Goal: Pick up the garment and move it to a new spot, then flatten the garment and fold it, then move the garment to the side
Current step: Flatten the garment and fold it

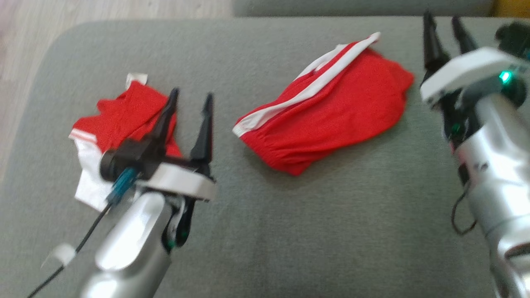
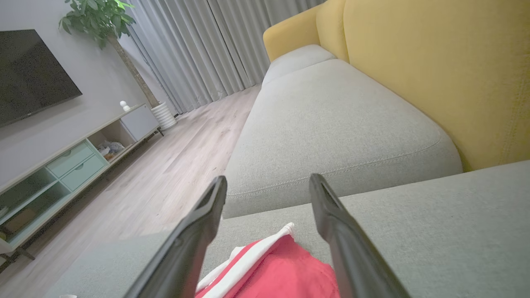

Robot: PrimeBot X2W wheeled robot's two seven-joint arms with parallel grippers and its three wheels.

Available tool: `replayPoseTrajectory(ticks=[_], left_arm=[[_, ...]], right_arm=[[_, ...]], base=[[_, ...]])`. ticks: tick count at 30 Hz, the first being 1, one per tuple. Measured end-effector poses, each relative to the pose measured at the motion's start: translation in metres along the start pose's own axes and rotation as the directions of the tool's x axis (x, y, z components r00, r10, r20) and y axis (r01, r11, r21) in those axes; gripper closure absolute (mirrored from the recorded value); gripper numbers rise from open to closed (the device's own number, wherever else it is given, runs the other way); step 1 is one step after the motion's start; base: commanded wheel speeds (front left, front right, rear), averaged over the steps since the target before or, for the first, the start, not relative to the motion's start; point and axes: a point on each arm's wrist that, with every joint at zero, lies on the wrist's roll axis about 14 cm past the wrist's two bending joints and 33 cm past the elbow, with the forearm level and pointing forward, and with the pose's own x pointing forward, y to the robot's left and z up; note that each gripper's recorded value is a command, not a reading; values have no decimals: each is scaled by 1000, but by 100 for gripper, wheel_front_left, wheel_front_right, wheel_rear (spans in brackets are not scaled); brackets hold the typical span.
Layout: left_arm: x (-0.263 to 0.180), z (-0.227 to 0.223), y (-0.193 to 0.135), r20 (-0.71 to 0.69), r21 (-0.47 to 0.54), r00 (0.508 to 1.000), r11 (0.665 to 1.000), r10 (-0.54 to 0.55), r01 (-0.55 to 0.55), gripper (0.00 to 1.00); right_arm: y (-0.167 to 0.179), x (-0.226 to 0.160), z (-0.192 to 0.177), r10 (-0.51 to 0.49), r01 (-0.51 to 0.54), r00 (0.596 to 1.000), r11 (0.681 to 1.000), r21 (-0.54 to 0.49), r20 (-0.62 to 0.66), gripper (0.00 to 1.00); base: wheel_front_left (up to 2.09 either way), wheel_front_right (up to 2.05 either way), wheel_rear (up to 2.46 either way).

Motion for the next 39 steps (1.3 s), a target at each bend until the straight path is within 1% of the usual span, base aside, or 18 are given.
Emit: replayPoseTrajectory(ticks=[4, 7, 10, 13, 17, 19, 22, 25, 32, 35, 39], left_arm=[[-15, 1, 1, 12, -6, 1000, 1000, 23, -23, 0], [-28, 2, 5, 20, 34, 999, 999, 38, -39, 0], [-41, 2, 6, 29, 46, 998, 997, 55, -57, 0], [-56, -6, 4, 14, 76, 998, 995, 65, -65, 0], [-73, -25, 5, -31, 57, 995, 994, 98, -96, 0], [-75, -28, 6, -37, 60, 994, 993, 99, -97, 0], [-71, -30, 8, -38, 54, 994, 994, 98, -96, 0], [-69, -38, 9, -58, 42, 993, 994, 101, -99, 0], [-48, -45, 14, -67, 22, 993, 995, 98, -97, 0], [-45, -50, 24, -79, 22, 989, 992, 123, -122, 0], [-52, -60, 37, -109, 19, 980, 986, 166, -164, 0]], right_arm=[[-4, -28, -7, -4, 4, 1000, 1000, 12, 6, 0], [-6, -49, -10, -8, 7, 1000, 1000, 30, 25, 0], [-8, -69, -17, -13, 11, 999, 999, 47, 45, 0], [-9, -91, -40, -26, 24, 999, 997, 80, 34, 0], [-10, -116, -82, -49, 52, 998, 992, 116, -33, 0], [-13, -120, -90, -64, 69, 997, 989, 130, -41, 0], [-15, -113, -86, -63, 66, 998, 991, 114, -23, 0], [-22, -100, -87, -81, 86, 996, 990, 113, -47, 0], [-40, -46, -98, -135, 166, 976, 969, 183, -170, 0], [-38, -21, -105, -136, 183, 967, 959, 215, -215, 0], [-31, 2, -128, -123, 202, 941, 952, 230, -316, 0]], base=[[0, 0, 0], [0, 0, 0], [0, 0, 0], [0, 0, 0], [0, 0, 0], [0, 0, 0], [0, 0, 0], [0, 0, 0], [0, 0, 0], [0, 0, 0], [0, 0, 0]])
